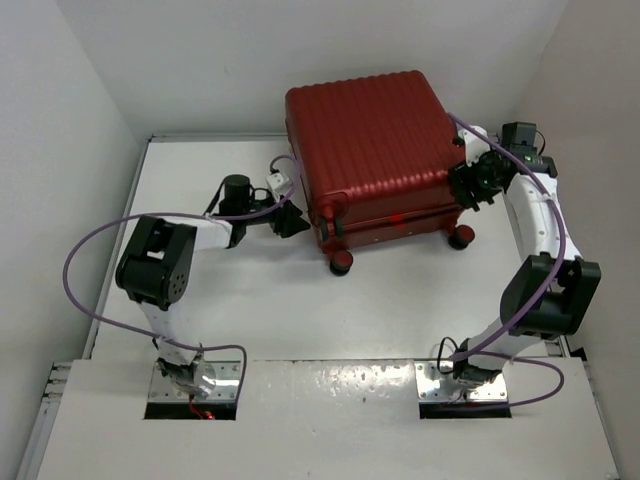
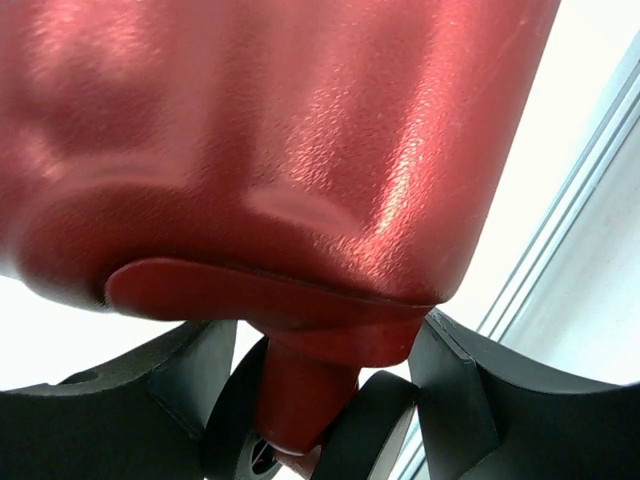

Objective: Pack the luggage

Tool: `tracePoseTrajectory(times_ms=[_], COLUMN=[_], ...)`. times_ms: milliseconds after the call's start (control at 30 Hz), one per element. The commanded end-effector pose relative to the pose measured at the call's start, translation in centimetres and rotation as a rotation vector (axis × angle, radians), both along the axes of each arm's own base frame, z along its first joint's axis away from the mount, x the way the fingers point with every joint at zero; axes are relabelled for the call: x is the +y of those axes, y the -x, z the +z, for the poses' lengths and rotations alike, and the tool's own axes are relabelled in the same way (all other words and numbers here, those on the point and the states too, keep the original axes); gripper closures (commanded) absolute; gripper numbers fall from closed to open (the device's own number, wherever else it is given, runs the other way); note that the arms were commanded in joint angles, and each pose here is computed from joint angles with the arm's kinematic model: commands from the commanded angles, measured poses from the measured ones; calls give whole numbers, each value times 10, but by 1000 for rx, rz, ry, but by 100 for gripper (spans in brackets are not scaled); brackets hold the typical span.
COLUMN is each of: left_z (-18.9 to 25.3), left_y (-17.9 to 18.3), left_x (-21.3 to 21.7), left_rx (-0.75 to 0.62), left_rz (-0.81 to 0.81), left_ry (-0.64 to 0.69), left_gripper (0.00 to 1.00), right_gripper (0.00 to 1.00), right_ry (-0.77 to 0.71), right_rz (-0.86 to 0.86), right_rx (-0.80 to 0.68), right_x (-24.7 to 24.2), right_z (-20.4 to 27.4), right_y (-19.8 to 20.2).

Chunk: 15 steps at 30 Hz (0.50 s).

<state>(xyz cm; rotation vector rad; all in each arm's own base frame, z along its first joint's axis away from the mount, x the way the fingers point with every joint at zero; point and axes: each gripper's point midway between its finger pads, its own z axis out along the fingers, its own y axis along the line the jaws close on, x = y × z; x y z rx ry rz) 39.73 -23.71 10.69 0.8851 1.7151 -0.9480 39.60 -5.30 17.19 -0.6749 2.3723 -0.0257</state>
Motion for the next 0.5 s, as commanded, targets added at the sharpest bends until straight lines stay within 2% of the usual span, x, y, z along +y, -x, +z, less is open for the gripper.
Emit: tracePoseTrajectory(times_ms=[0, 100, 233, 333, 467], left_z=[27, 29, 38, 39, 39], left_y=[-6, -14, -22, -27, -14], left_x=[-21, -24, -28, -30, -35], left_rx=[-93, -105, -102, -93, -72], left_rz=[-76, -73, -62, -58, -107], left_ry=[75, 91, 136, 153, 157], left_gripper=[40, 43, 52, 63, 79], right_gripper=[98, 98, 98, 98, 98], right_ry=[58, 68, 80, 80, 77], right_rz=[-98, -127, -139, -142, -152], right_rx=[-148, -135, -120, -87, -77], right_x=[-31, -39, -45, -45, -46], right_z=[31, 27, 21, 10, 6], right_y=[-34, -36, -35, -32, -32])
